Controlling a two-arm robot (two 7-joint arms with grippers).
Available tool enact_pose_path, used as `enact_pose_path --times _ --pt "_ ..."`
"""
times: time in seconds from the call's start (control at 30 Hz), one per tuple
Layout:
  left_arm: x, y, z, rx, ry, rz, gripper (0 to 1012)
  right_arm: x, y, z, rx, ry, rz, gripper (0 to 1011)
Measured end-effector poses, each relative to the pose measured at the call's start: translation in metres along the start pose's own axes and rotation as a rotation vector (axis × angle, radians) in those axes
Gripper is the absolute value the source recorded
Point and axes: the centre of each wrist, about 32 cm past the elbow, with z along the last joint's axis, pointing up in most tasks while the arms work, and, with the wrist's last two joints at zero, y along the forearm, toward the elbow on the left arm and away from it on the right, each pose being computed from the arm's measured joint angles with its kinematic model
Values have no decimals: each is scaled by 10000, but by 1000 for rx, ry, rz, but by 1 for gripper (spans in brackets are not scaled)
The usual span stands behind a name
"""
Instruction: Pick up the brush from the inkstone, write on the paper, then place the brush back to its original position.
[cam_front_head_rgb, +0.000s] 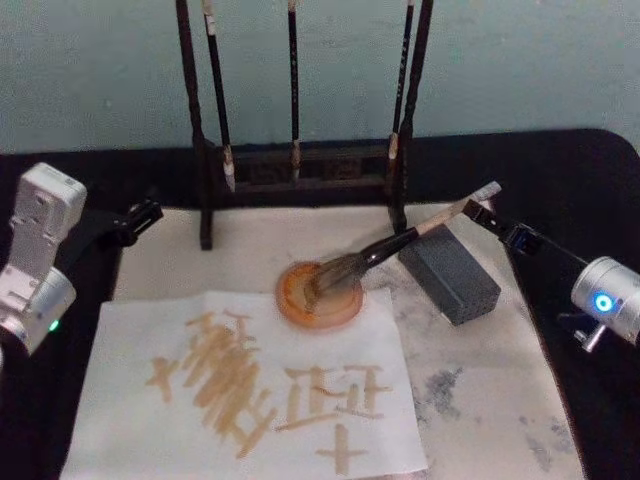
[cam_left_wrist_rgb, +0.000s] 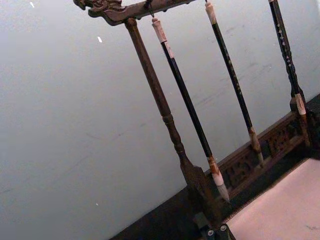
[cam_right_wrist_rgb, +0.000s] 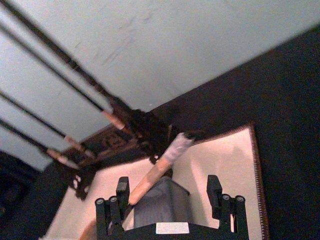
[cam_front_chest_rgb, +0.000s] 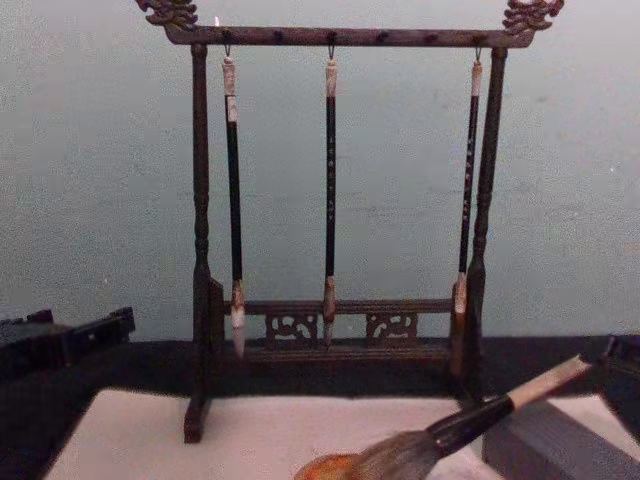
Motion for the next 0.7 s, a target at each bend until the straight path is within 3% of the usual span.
enact_pose_path --times 0.3,0.43,0.57,0.6,0.7 --pt "0 0 0 0 0 0 1000 -272 -239 6 -10 -231 6 1002" --pt "0 0 0 0 0 0 1002 -349 -306 -8 -1 -296 12 1002" --pt "0 0 0 0 0 0 1002 -474 -383 -57 8 -408 36 1001" --pt "0 0 0 0 0 0 1002 -474 -383 -57 8 -408 36 1001" --pt "0 0 0 0 0 0 1002 -567 -412 -98 17 -504 60 1001"
